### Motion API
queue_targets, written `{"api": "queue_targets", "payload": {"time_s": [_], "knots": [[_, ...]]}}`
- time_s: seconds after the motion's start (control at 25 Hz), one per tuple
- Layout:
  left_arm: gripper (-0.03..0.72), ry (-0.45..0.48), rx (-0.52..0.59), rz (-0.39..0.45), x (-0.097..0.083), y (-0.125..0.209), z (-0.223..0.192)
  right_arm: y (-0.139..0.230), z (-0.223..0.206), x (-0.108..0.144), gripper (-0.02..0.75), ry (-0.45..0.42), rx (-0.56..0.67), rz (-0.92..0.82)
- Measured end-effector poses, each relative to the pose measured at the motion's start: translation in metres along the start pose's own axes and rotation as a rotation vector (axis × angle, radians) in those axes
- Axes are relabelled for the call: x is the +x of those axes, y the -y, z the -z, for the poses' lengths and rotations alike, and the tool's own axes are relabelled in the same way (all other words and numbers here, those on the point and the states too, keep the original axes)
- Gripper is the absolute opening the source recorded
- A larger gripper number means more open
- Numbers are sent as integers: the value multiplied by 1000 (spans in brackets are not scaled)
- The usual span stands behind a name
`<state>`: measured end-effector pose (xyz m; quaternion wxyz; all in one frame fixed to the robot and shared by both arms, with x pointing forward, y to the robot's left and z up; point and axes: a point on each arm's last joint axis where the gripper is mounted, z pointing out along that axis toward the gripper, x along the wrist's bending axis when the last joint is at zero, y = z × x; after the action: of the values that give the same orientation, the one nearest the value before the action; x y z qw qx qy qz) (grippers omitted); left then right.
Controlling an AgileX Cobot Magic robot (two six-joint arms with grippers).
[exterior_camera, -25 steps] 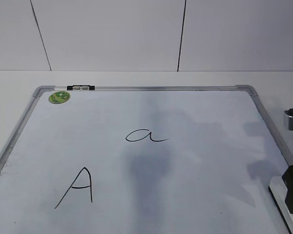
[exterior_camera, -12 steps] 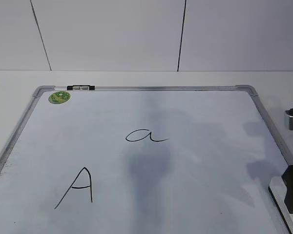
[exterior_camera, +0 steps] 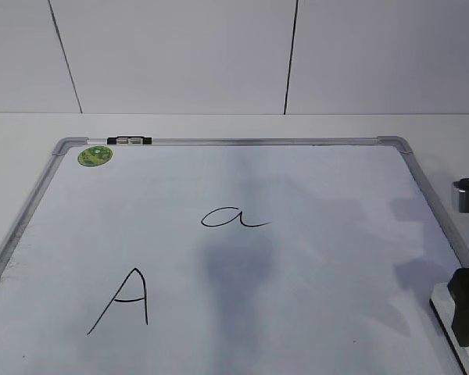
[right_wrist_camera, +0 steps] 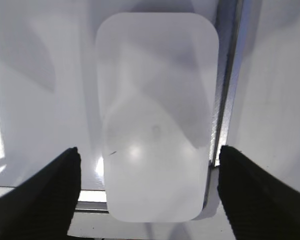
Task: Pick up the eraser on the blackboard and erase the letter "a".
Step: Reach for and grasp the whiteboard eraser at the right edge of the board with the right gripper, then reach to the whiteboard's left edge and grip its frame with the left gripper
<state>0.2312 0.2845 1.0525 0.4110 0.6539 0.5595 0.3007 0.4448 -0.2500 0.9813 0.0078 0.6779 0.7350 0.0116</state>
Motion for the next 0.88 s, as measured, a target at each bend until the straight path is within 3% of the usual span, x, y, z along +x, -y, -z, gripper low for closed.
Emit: {"api": "queue_targets", "payload": {"time_s": [0.88], "knots": [[244,0,0,0,0,0,0,-11,-21,1,675,13,49,0]]}}
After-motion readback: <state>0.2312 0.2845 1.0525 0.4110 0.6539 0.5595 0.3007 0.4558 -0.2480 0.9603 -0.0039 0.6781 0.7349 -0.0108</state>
